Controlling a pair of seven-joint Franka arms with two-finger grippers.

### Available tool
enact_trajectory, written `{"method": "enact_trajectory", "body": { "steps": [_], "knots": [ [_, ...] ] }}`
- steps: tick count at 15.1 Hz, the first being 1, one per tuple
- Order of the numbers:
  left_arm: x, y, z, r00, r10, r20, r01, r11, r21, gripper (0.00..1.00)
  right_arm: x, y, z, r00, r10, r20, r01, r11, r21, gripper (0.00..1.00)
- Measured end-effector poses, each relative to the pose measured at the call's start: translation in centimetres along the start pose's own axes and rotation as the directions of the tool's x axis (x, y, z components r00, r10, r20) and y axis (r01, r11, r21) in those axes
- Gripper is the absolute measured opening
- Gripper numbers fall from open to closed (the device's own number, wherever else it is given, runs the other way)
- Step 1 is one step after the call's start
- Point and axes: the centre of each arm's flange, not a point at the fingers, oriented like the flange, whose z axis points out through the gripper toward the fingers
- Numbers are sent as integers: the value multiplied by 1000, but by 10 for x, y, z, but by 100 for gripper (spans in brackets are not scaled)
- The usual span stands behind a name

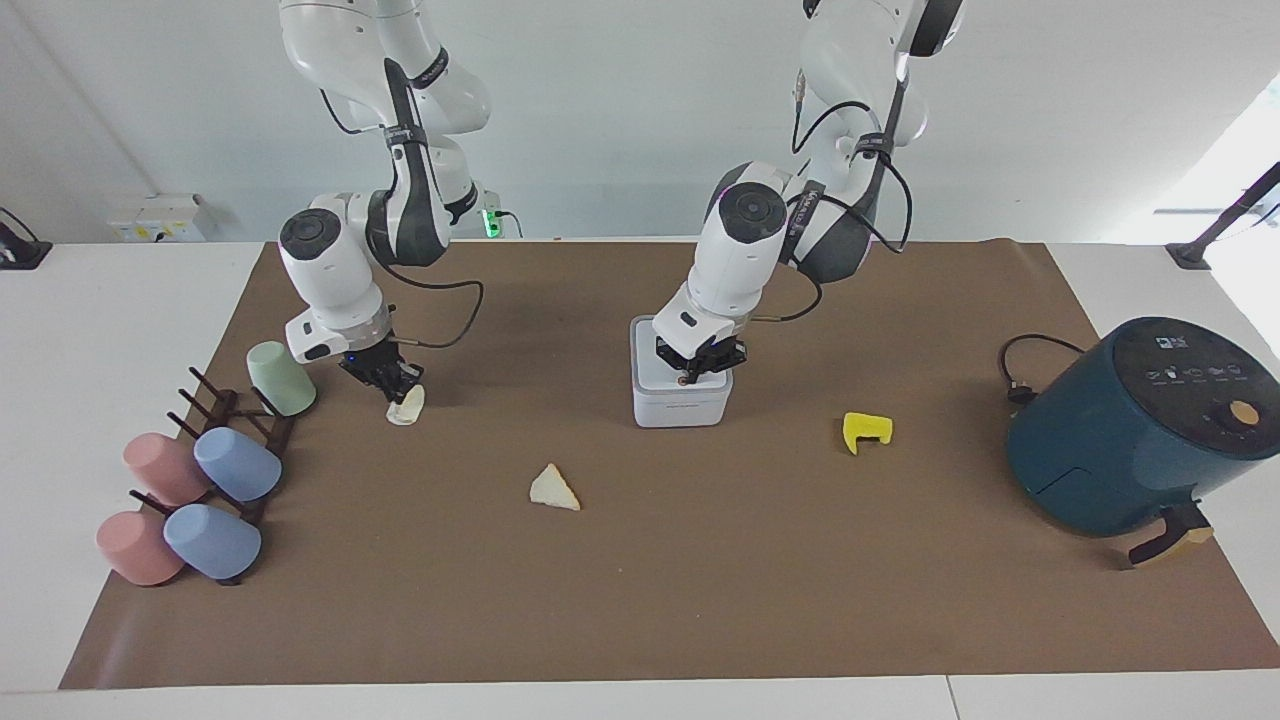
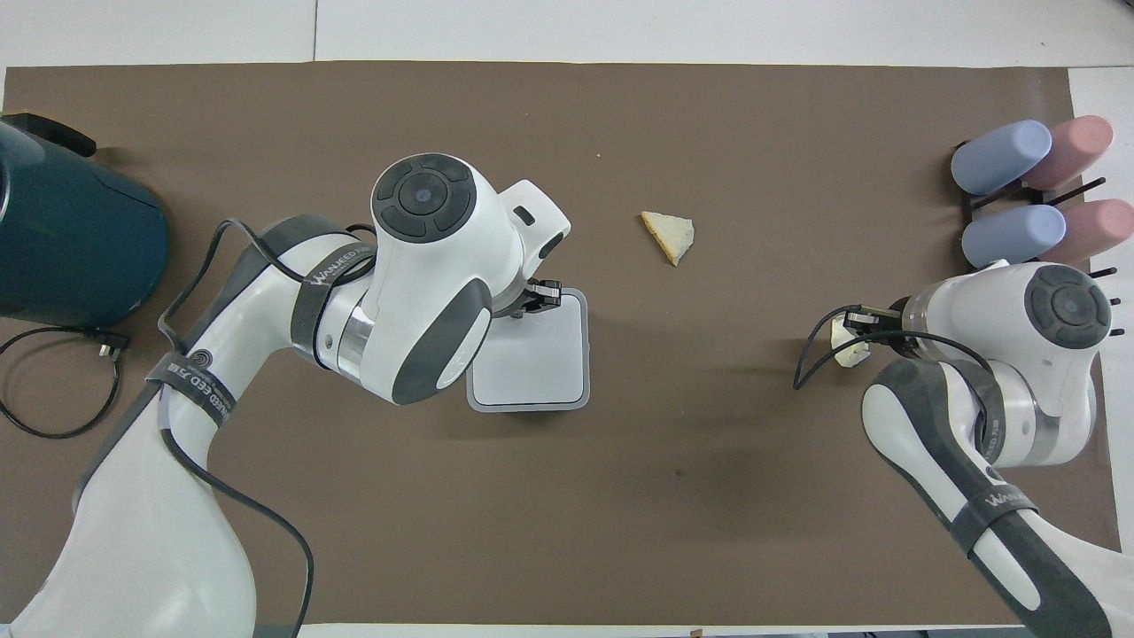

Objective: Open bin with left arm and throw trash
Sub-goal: 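Lift the lid with the left gripper while the right gripper grasps the scrap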

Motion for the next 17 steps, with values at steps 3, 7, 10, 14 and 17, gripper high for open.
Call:
{"method": "enact_trajectory", "body": {
  "steps": [3,7,10,14,17],
  "knots": [
    [-3,4,1,1000,8,-11,-8,1000,-3,1,1,1,0,1000,8,-1,-8,1000,0,2],
    [-6,9,2,1000,18,-16,-18,1000,-2,1,10,-1,-18,999,11,-34,-10,1000,11,2],
    [-6,9,2,1000,18,-17,-18,1000,-2,1,18,-5,-56,999,8,-44,-7,1000,14,2],
    [-7,11,2,999,26,-21,-26,1000,7,1,12,-7,-118,998,1,-58,0,1000,19,2],
    [-11,16,3,998,55,-36,-54,998,39,1,-3,-6,-155,997,-5,-76,7,1000,24,2]
  ]
}}
